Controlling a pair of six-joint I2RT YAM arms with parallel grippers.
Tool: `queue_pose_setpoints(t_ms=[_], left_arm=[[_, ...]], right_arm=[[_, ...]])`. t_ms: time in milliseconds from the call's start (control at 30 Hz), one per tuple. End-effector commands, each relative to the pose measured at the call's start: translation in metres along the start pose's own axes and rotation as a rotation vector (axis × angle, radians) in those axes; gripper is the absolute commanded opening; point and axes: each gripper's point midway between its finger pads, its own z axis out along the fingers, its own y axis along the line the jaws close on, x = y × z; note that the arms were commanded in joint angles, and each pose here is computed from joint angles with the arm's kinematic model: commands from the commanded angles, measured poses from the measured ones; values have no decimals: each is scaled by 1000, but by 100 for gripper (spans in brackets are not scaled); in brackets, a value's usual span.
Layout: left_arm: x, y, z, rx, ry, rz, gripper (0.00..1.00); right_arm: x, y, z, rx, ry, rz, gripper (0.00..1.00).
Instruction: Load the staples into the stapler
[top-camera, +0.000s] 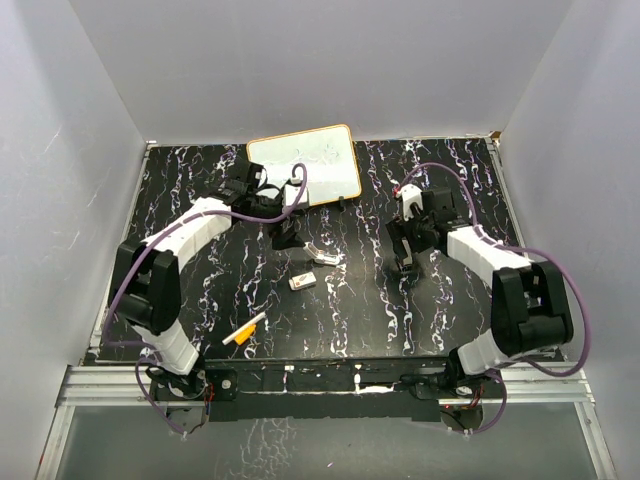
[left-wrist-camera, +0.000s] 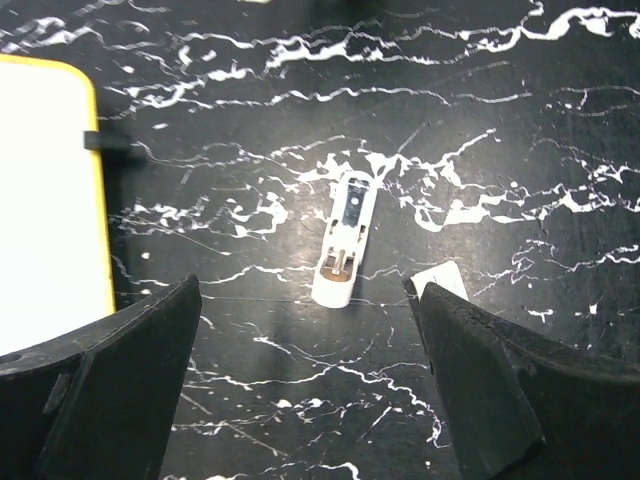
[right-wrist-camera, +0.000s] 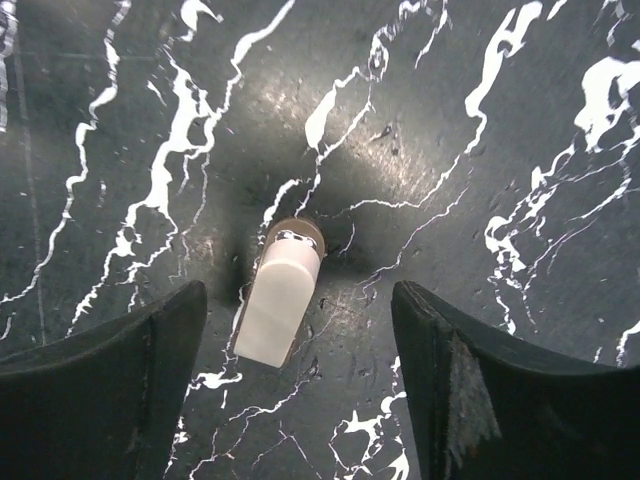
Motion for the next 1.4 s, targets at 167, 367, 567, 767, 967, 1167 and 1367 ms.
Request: queue_pose_setpoints(t_ms=[167,367,567,767,967,1167,1367], left_arm=[[-22,-6,-18,-44,-9,6,90],[-36,0,-17,-59,-49,-54,89],[-67,-22,13,60,-152,-123,88],[-102,-29,36,129,-247,-235,88],[-103,-47,54,180,-217,-223,86],[-99,-59,54,222,-229,-219,62],[-94,-63,48,236,-233,-177,0]], right_arm=[[-11,-10,10,19,40,5,44],[-51,17,-14,-163,-88,-138,8],[-104,105,-81,-664,-464,-420,8],[-123,155,-106,-870,-576,-525,8],[-126,177,-113,-944,-594,-554,8],[-126,179,-116,-925,-630,-556,8],[-122,165,-116,-870,-650,-503,8]])
